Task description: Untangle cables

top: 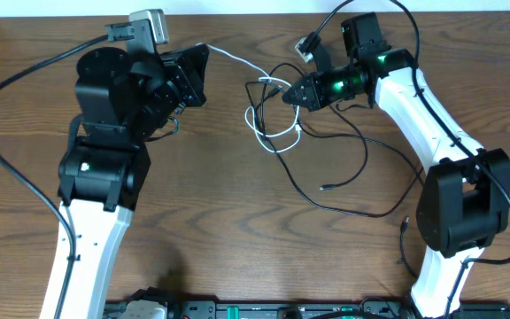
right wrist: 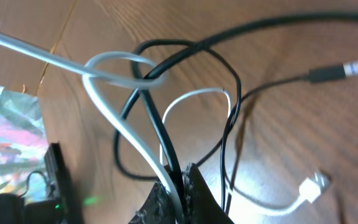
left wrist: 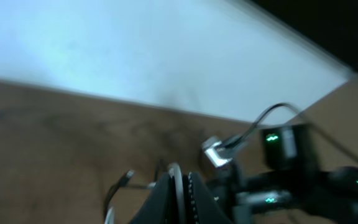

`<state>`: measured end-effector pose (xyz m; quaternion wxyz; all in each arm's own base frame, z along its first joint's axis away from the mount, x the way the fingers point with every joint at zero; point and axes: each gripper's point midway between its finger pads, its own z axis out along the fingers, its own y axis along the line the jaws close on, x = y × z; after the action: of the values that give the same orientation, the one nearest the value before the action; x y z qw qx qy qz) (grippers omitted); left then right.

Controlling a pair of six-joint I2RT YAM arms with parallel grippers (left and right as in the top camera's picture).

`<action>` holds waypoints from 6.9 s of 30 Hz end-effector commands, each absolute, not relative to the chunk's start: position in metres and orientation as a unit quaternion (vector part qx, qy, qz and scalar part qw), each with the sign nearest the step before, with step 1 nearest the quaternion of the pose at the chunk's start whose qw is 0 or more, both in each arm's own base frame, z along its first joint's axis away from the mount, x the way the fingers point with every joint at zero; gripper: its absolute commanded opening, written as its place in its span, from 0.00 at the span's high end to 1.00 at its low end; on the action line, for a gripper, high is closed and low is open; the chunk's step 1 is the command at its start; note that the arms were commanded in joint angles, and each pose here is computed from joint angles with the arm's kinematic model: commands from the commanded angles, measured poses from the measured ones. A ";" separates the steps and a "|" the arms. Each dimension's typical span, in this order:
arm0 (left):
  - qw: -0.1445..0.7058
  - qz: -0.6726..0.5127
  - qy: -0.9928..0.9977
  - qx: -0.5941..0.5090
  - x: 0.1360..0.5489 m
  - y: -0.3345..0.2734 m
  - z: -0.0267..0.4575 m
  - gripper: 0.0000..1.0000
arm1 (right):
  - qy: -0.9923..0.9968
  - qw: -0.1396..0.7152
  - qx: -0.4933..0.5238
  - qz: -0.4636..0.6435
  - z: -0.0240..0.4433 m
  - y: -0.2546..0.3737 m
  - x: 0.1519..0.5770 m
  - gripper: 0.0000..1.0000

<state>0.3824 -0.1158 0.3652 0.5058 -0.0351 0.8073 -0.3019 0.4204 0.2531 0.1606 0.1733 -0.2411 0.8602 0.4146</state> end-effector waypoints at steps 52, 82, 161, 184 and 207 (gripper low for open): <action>0.212 -0.206 0.920 0.256 0.356 -0.150 0.151 0.07 | 0.894 0.225 -0.246 0.299 0.226 0.216 0.388 0.28; 0.057 -0.154 0.944 0.286 0.326 -0.155 0.062 0.88 | 0.898 0.212 -0.243 0.298 0.223 0.214 0.382 0.27; 0.797 -0.107 0.584 -0.112 0.309 -0.035 0.601 0.92 | 0.971 0.153 -0.111 0.144 0.090 0.220 0.432 0.99; 0.798 -0.014 0.592 -0.110 0.308 -0.017 0.598 0.93 | 0.982 0.097 -0.067 0.150 0.050 0.147 0.447 0.50; 0.539 -0.297 0.787 -0.039 0.352 -0.135 0.455 0.92 | 0.685 0.359 -0.398 0.494 0.364 0.253 0.364 0.01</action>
<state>0.3590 -0.1218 0.4444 0.5548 -0.0284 0.7975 -0.2354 0.3953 0.2296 0.3515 0.3841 -0.3276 0.7651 0.3997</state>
